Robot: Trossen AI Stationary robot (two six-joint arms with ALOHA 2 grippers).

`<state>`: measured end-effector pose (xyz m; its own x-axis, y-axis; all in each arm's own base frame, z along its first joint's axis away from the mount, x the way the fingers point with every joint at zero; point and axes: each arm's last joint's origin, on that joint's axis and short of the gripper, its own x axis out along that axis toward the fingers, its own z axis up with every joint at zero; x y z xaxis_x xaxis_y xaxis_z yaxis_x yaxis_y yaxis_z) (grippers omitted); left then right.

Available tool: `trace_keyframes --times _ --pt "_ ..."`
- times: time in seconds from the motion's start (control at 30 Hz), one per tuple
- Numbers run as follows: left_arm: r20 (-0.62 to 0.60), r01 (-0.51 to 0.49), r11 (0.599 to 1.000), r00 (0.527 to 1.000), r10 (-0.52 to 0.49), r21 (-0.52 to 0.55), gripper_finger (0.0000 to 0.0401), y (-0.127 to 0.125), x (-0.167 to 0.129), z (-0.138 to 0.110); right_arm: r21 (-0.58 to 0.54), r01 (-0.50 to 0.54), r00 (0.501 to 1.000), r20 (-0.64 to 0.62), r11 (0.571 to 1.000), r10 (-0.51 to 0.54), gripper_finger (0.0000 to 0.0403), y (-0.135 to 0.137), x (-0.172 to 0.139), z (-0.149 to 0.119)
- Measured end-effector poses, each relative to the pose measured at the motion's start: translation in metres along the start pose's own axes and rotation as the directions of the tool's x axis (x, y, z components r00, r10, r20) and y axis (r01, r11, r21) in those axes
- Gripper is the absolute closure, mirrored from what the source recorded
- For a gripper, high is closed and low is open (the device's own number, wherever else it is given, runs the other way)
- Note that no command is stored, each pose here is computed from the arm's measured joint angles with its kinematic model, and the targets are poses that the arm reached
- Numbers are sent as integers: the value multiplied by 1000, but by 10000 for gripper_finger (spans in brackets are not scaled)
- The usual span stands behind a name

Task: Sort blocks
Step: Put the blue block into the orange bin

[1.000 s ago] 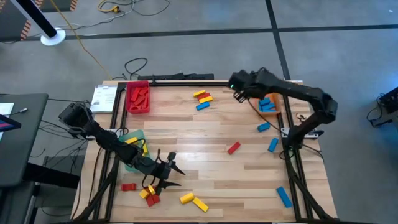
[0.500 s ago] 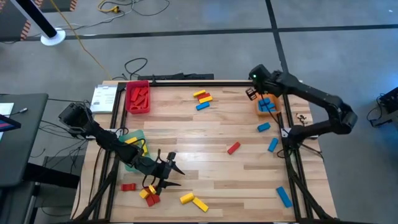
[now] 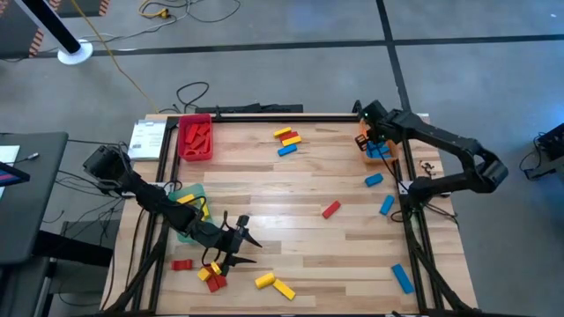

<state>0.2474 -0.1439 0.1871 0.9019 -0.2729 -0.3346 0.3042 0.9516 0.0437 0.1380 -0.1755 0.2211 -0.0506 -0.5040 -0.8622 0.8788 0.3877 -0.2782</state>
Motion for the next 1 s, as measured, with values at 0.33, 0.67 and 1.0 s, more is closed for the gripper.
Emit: trace_keyframes --times 0.33,0.67,1.0 --pt "0 0 1000 1000 0 -6 183 0 0 0 32 -34 999 -10 999 35 310 -2 2 0" --pt "-1 0 1000 1000 0 -9 183 0 0 0 49 -60 998 -34 997 62 310 -3 2 -2" --pt "-22 -1 1000 1000 0 -23 183 0 0 -2 61 -62 997 -47 996 65 267 -3 2 -3"
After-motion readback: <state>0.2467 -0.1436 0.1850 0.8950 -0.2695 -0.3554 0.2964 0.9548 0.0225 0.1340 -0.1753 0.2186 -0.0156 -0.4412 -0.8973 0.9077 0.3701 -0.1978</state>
